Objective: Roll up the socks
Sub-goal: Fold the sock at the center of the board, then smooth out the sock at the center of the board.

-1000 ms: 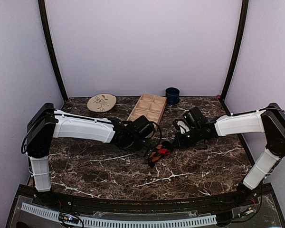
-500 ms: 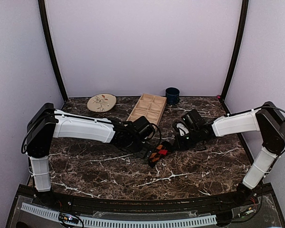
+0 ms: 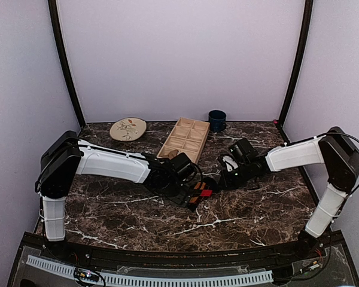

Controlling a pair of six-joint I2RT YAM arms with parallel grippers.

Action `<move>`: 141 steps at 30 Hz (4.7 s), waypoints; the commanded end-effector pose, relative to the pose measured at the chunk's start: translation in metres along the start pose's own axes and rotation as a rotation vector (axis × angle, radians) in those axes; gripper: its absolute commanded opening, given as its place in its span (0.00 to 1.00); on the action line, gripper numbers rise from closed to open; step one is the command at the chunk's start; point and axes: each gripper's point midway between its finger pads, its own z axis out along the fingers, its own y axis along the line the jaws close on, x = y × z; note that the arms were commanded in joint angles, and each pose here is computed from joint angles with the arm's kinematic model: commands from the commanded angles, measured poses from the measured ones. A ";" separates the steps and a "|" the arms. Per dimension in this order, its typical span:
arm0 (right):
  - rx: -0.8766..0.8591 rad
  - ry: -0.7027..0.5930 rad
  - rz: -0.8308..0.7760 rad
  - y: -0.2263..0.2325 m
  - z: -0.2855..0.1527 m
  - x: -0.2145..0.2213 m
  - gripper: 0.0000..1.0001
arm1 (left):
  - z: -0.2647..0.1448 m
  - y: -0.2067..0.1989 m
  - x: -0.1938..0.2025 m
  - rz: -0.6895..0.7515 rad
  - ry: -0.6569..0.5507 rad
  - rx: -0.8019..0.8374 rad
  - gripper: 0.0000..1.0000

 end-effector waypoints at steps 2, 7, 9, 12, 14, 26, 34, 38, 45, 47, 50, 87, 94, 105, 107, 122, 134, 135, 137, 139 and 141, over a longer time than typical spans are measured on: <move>0.009 -0.027 -0.011 -0.003 0.002 -0.012 0.00 | 0.002 0.006 0.015 -0.009 0.062 -0.021 0.86; 0.024 -0.033 -0.013 -0.005 0.003 -0.015 0.00 | 0.006 0.008 0.023 -0.021 0.086 -0.030 0.86; 0.031 -0.038 -0.015 -0.005 0.002 -0.018 0.00 | 0.006 0.009 0.024 -0.031 0.089 -0.031 0.86; 0.046 -0.043 -0.024 -0.005 0.000 -0.023 0.00 | 0.006 0.008 0.024 -0.039 0.088 -0.031 0.86; 0.048 -0.052 -0.028 -0.004 -0.003 -0.026 0.00 | 0.006 0.008 0.022 -0.044 0.084 -0.030 0.86; 0.005 -0.182 -0.033 0.023 -0.048 -0.059 0.27 | 0.002 0.002 0.008 -0.070 0.056 -0.014 0.86; -0.306 -0.154 0.094 0.064 -0.030 -0.049 0.02 | -0.001 -0.001 0.004 -0.075 0.048 -0.003 0.86; -0.470 -0.128 0.173 0.083 -0.018 -0.035 0.00 | -0.001 -0.004 0.004 -0.087 0.053 0.013 0.83; -0.617 -0.092 0.240 0.108 -0.004 -0.025 0.00 | -0.003 -0.009 0.001 -0.091 0.056 0.039 0.69; -0.648 -0.088 0.252 0.114 -0.002 -0.025 0.00 | -0.003 -0.010 0.003 -0.090 0.060 0.041 0.65; -0.670 -0.074 0.259 0.123 0.004 -0.023 0.00 | -0.002 -0.010 0.004 -0.090 0.065 0.045 0.63; -0.337 -0.027 0.355 0.059 0.075 0.008 0.00 | 0.032 0.002 0.038 -0.118 0.251 0.046 0.21; -0.334 -0.067 0.399 0.036 0.072 -0.006 0.00 | 0.042 0.001 0.054 -0.125 0.322 0.064 0.18; -0.262 -0.092 0.448 -0.009 0.069 -0.012 0.00 | 0.047 0.000 0.059 -0.128 0.358 0.076 0.17; -0.252 -0.093 0.454 -0.016 0.069 -0.010 0.00 | 0.048 0.000 0.059 -0.130 0.359 0.078 0.16; -0.176 -0.116 0.444 -0.044 0.060 -0.011 0.00 | 0.048 -0.002 0.062 -0.139 0.373 0.087 0.15; -0.180 -0.171 0.362 -0.035 0.040 -0.035 0.00 | 0.037 -0.008 0.050 -0.154 0.328 0.113 0.15; -0.193 -0.173 0.345 -0.031 0.037 -0.039 0.01 | 0.034 -0.009 0.046 -0.155 0.315 0.121 0.15; -0.196 -0.175 0.308 -0.024 0.031 -0.045 0.05 | 0.029 -0.012 0.037 -0.158 0.282 0.132 0.17; -0.174 -0.178 0.271 -0.020 0.025 -0.051 0.08 | 0.023 -0.015 0.028 -0.161 0.254 0.150 0.20; -0.155 -0.174 0.240 -0.017 0.021 -0.053 0.09 | 0.016 -0.017 0.018 -0.164 0.224 0.162 0.25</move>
